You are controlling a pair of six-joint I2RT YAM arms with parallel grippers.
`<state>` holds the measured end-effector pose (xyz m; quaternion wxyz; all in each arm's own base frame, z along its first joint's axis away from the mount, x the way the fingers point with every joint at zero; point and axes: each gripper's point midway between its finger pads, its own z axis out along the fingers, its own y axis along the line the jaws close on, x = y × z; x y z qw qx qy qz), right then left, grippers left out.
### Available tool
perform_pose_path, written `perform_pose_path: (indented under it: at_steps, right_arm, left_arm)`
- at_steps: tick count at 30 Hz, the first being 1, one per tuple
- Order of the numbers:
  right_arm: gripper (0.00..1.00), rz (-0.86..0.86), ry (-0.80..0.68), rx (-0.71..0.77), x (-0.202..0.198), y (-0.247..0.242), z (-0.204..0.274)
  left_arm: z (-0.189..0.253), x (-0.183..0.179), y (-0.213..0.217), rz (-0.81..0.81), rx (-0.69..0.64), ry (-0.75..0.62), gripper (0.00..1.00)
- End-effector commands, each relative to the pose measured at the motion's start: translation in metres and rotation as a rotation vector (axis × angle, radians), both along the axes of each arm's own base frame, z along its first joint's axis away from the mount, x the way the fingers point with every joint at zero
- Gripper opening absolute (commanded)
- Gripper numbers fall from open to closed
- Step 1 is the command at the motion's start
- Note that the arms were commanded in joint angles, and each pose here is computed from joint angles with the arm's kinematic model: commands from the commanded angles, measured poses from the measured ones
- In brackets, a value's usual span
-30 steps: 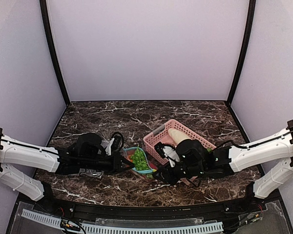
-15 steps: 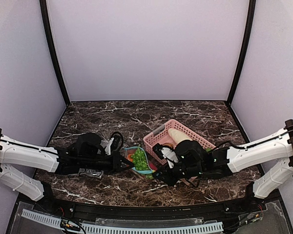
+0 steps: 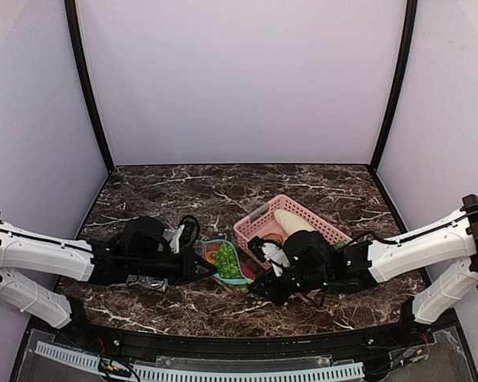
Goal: Place the food in the zip-top bag and seal the zipper
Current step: Pass from the left arm to the right, then pass from the right arm to the left
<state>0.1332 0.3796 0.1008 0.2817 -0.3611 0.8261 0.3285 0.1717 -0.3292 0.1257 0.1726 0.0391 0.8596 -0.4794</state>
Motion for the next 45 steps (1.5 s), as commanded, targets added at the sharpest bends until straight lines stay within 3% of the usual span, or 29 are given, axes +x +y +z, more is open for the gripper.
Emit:
perform_pose_path:
  at_steps: [1, 6, 10, 17, 19, 20, 22, 24, 26, 29, 34, 36, 45]
  right_arm:
    - [0.16, 0.026, 0.0, -0.014, -0.006, 0.003, -0.006]
    - [0.11, 0.028, -0.002, -0.023, -0.007, 0.004, -0.009]
    - [0.0, 0.029, -0.009, -0.022, -0.008, 0.004, -0.007]
    - [0.0, 0.034, -0.026, -0.002, -0.009, 0.005, 0.003]
    - [0.0, 0.038, -0.029, 0.002, -0.009, 0.005, 0.005]
    - [0.0, 0.041, -0.03, 0.004, -0.01, 0.005, 0.006]
    - [0.0, 0.046, -0.03, 0.012, -0.011, 0.005, 0.007]
    - [0.0, 0.05, -0.029, 0.019, -0.012, 0.004, 0.009]
    - [0.0, 0.052, -0.027, 0.025, -0.013, 0.004, 0.01]
    - [0.0, 0.053, -0.027, 0.033, -0.013, 0.004, 0.011]
    - [0.0, 0.038, -0.035, 0.046, -0.011, 0.003, 0.014]
    - [0.0, 0.03, -0.034, 0.042, -0.01, 0.002, 0.012]
    - [0.0, 0.011, -0.026, 0.044, -0.008, 0.001, 0.01]
  left_arm:
    - [0.012, 0.002, 0.0, 0.003, -0.013, -0.037, 0.01]
    - [0.011, 0.002, 0.0, 0.002, -0.01, -0.035, 0.01]
    - [0.012, 0.003, 0.001, 0.004, -0.01, -0.037, 0.01]
    - [0.005, 0.0, 0.004, -0.032, 0.054, -0.063, 0.04]
    - [0.012, 0.002, 0.004, -0.07, 0.103, -0.123, 0.24]
    - [0.016, 0.002, 0.006, -0.083, 0.121, -0.151, 0.42]
    - [0.024, 0.007, 0.011, -0.12, 0.197, -0.245, 0.66]
    - [0.031, 0.012, 0.018, -0.162, 0.3, -0.336, 0.76]
    - [0.041, 0.018, 0.023, -0.208, 0.387, -0.432, 0.8]
    - [0.066, 0.021, 0.016, -0.315, 0.404, -0.617, 0.8]
    - [0.1, -0.005, -0.015, -0.516, 0.177, -0.879, 0.75]
    - [0.1, -0.012, -0.021, -0.578, 0.142, -0.969, 0.72]
    - [0.076, -0.029, -0.045, -0.707, 0.047, -1.023, 0.58]
